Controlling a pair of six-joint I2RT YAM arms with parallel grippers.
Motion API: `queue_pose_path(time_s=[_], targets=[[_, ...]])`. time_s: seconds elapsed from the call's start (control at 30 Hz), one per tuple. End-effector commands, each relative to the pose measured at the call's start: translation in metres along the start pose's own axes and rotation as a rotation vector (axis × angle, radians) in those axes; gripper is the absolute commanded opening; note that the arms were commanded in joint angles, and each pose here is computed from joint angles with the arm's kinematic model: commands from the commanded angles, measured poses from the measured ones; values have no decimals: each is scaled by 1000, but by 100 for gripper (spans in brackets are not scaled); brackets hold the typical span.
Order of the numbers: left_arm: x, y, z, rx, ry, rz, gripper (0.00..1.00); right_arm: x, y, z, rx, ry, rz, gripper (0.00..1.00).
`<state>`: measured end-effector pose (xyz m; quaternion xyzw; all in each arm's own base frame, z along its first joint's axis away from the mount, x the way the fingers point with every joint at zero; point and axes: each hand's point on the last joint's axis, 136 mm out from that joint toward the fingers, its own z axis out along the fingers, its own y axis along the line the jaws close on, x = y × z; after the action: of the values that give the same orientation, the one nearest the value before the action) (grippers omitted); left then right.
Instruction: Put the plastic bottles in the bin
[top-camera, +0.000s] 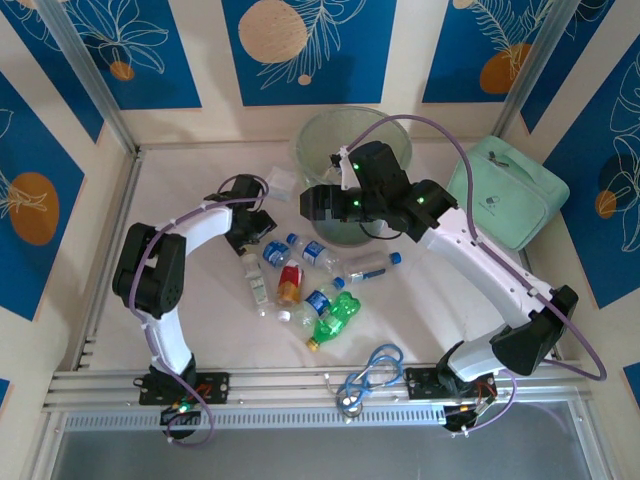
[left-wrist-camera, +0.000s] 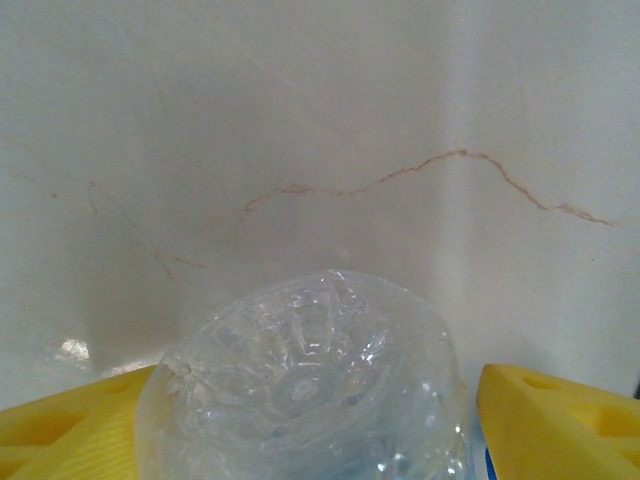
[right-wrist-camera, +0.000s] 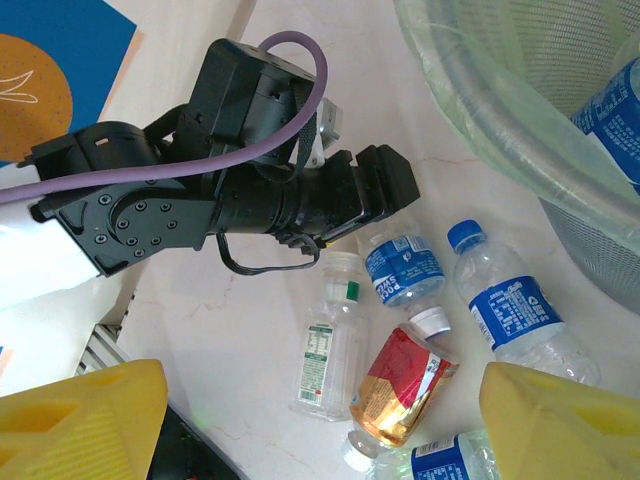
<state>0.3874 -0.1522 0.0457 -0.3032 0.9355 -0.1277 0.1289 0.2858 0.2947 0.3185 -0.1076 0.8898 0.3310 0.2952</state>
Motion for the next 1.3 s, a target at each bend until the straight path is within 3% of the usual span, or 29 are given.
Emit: queue_pose_path(time_s=[0.0,0.73,1.27], targets=[[-1,-10,1,12,1,11,75,-2,4,-12,-14,-27,0,82],[-3,-12,-12,27,-14,35,59,-6,0,-21,-14,-49,11,81],[-18,-50,-112,235,-138,122,54,1,5,-15,-76,-8,28,81]])
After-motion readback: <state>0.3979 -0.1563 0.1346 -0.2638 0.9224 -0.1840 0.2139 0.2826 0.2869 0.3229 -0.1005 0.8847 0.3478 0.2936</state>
